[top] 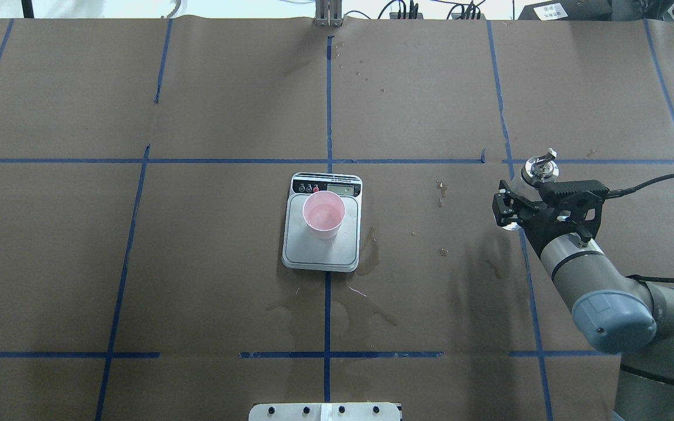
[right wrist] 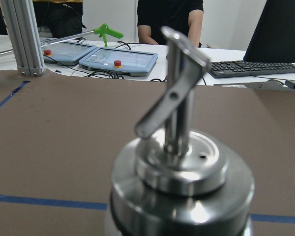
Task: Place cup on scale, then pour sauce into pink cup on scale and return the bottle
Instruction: 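Lower the bottle back to its spot and open the right gripper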
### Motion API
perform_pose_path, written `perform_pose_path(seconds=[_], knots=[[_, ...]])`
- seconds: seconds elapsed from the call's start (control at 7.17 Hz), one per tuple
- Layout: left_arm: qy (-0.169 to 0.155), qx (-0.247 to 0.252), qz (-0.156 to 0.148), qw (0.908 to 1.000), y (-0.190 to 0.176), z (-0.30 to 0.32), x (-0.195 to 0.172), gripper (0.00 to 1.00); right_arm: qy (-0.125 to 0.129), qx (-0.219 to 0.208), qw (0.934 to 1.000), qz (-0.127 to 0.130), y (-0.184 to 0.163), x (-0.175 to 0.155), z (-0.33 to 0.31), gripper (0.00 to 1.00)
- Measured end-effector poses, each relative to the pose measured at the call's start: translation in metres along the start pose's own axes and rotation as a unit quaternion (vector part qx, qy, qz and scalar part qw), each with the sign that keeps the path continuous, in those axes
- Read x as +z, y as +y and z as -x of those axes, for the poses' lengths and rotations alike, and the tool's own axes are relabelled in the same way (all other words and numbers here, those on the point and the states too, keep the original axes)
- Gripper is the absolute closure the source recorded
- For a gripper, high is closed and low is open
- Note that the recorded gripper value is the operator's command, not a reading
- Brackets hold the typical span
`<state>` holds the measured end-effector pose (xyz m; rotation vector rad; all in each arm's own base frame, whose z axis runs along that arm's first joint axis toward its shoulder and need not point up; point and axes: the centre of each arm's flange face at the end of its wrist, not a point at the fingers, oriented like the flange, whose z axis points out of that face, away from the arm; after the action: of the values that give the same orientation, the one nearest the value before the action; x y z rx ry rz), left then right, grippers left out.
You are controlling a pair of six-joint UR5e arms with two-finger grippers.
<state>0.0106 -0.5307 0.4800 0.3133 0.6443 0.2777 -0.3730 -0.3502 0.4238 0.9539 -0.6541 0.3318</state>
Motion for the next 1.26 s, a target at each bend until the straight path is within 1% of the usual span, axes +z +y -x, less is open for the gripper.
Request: perform_pose_path(seconds=[0.14,0.28,0.56,0.84,0.98,1.12,1.26], knots=[[0.0,0.0,-0.001,1.0,0.0,0.0,0.0,0.0,0.008,0.0,0.9999,0.013,0.002,0.01,-0.01,1.0],[0.0,0.001,-0.001,1.0,-0.001,-0.001,-0.001,0.0,0.015,-0.001,0.9996,0.022,0.005,0.018,-0.017,1.0],[0.0,0.002,-0.002,1.0,-0.002,-0.002,-0.001,0.0,0.027,-0.004,0.9992,0.029,0.014,0.029,-0.025,1.0],[0.0,0.002,-0.002,1.0,-0.002,-0.002,-0.001,0.0,0.027,-0.003,0.9992,0.03,0.015,0.031,-0.023,1.0],[0.0,0.002,-0.002,1.0,-0.002,-0.002,-0.001,0.0,0.024,-0.003,0.9992,0.032,0.015,0.031,-0.022,0.65],[0.0,0.002,-0.001,1.0,-0.001,-0.001,-0.001,0.0,0.021,-0.002,0.9991,0.037,0.015,0.03,-0.021,0.23],[0.0,0.001,-0.001,1.0,-0.001,-0.001,-0.001,0.0,0.019,-0.002,0.999,0.04,0.016,0.03,-0.02,0.21]])
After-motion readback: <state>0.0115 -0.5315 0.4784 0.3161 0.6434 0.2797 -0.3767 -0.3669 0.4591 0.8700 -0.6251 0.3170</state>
